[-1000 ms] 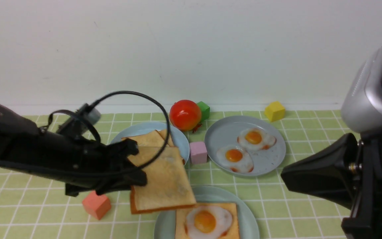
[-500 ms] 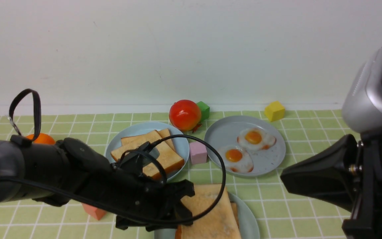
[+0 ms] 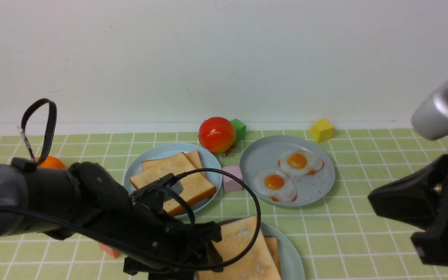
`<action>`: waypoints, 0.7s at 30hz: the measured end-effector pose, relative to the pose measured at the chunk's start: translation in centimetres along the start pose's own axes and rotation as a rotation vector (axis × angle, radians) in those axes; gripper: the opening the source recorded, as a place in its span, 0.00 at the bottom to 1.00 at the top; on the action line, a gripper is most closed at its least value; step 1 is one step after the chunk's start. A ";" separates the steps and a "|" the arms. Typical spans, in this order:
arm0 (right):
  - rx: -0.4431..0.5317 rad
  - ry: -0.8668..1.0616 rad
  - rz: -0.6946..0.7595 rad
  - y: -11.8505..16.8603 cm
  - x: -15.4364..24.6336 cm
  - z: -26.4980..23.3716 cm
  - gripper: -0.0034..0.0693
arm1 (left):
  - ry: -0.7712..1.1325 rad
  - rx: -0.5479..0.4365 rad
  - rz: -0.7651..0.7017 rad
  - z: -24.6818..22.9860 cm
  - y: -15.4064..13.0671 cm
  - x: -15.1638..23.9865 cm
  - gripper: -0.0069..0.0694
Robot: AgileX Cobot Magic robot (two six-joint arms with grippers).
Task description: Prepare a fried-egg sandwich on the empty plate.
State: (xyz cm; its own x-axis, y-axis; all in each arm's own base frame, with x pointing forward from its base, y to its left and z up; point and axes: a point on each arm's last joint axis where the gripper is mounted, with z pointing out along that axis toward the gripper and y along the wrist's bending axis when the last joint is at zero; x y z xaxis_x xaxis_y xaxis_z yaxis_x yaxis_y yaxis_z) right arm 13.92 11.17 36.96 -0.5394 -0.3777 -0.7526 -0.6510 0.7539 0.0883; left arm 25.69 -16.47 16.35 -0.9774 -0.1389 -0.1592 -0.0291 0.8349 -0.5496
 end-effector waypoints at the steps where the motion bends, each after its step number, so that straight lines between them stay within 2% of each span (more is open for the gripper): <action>1: 0.034 -0.013 0.028 -0.2 0.3 -0.6 0.09 | 0.008 -0.004 0.002 -0.4 0.0 -0.1 0.72; 4: 0.088 -0.065 0.092 -0.6 1.4 -1.9 0.09 | 0.011 -0.018 0.013 -1.7 0.2 -0.2 0.75; 9: 0.158 -0.245 0.127 -1.1 6.5 -3.8 0.09 | -0.063 -0.058 0.037 -6.6 -0.2 0.2 0.75; 10: 0.160 -0.254 0.123 -1.1 6.7 -3.8 0.09 | -0.069 -0.066 0.036 -6.9 -0.2 0.2 0.75; 15: 0.143 -0.439 0.131 -1.1 11.9 -3.7 0.09 | -0.208 -0.073 0.042 -13.9 -1.2 3.1 0.74; 17: 0.132 -0.464 0.142 -1.0 13.0 -3.5 0.09 | -0.237 -0.062 0.045 -15.5 -1.1 4.5 0.73; 19: 0.124 -0.506 0.149 -1.0 14.4 -3.7 0.09 | -0.286 -0.026 0.059 -18.2 -0.8 7.1 0.64; 20: 0.124 -0.510 0.149 -1.0 14.5 -3.8 0.09 | -0.289 -0.023 0.062 -18.3 -0.8 7.3 0.63; 21: 0.122 -0.528 0.148 -1.0 14.9 -3.9 0.08 | -0.318 0.004 0.076 -19.6 -0.4 9.0 0.54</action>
State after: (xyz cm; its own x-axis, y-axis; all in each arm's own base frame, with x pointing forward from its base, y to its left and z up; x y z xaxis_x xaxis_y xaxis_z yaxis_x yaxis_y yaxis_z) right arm 4.42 2.70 28.16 -0.2593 0.0338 -0.9652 -0.5054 0.8469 0.1655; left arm 12.79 -7.66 31.22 -0.8626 -0.2360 -0.4474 0.0426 0.8475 -0.5291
